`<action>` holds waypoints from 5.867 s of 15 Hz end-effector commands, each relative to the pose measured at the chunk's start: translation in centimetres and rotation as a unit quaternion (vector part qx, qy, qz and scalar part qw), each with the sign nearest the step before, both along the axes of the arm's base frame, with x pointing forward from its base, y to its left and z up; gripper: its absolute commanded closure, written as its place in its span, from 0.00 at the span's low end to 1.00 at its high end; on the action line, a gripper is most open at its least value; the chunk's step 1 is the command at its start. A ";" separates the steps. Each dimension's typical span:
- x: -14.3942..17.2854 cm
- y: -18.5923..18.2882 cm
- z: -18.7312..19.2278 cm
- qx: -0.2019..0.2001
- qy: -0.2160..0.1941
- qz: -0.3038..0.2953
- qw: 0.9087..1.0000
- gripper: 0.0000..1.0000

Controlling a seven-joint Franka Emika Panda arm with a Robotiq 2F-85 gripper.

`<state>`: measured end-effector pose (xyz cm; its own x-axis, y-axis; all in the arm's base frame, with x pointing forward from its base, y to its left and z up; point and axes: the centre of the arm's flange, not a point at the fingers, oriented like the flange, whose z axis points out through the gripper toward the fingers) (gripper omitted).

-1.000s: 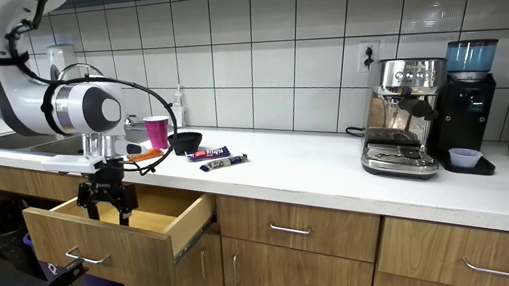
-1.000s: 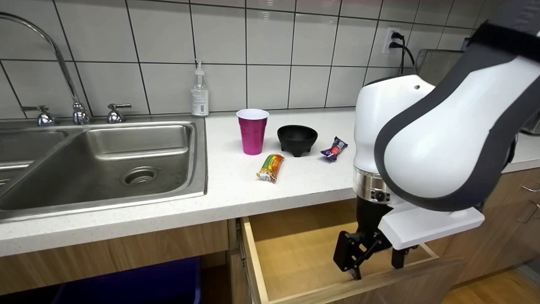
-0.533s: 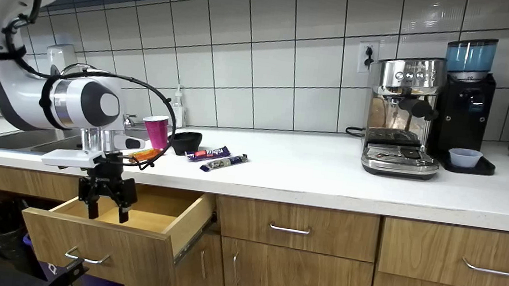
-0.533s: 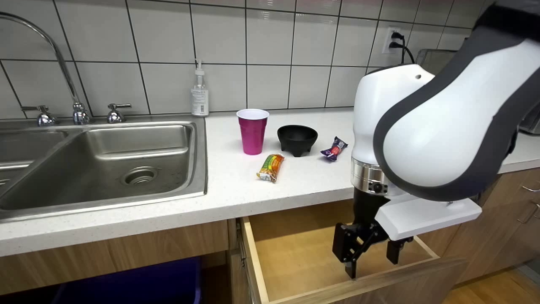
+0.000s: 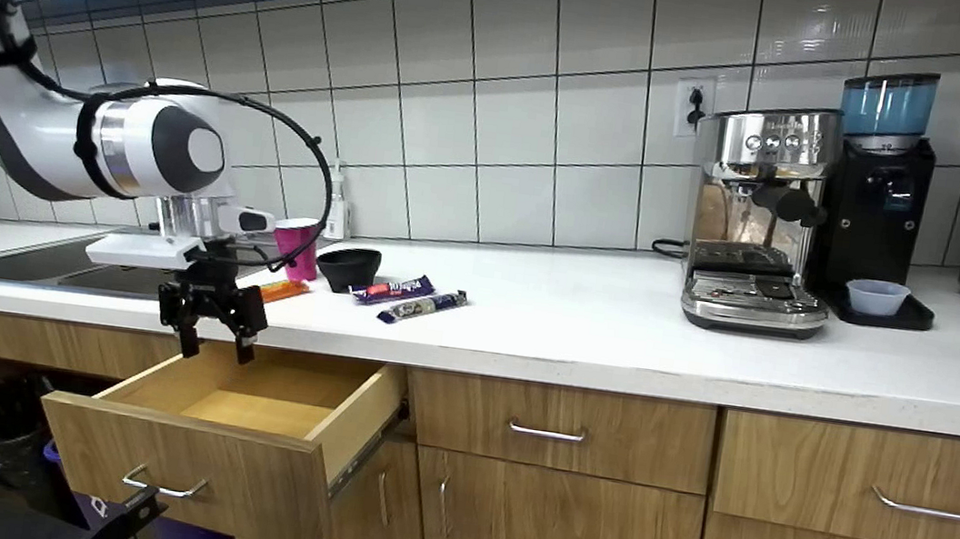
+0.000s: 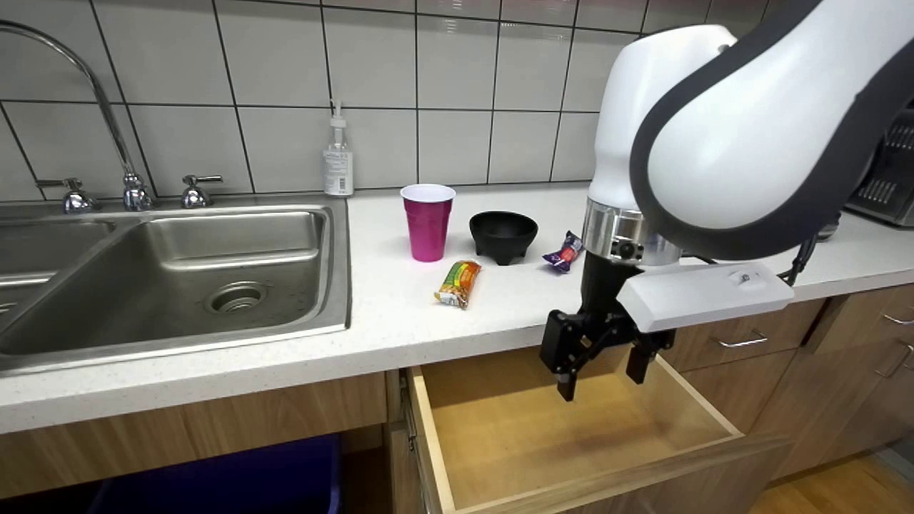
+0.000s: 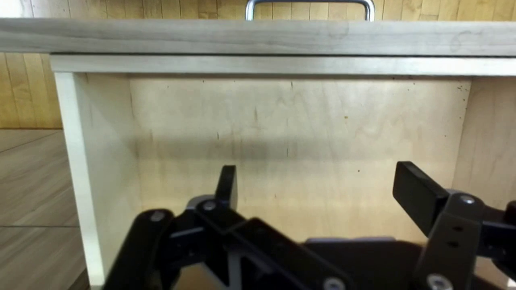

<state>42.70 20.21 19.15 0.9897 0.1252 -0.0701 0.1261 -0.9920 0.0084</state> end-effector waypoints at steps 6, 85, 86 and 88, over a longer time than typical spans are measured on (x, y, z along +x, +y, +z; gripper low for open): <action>4.1 2.9 5.2 0.010 -0.051 0.012 0.999 0.00; 16.8 12.7 5.2 0.066 -0.060 -0.197 0.976 0.00; 16.7 12.5 5.2 0.062 -0.058 -0.202 0.976 0.00; 16.6 11.8 5.2 0.056 -0.055 -0.210 0.974 0.00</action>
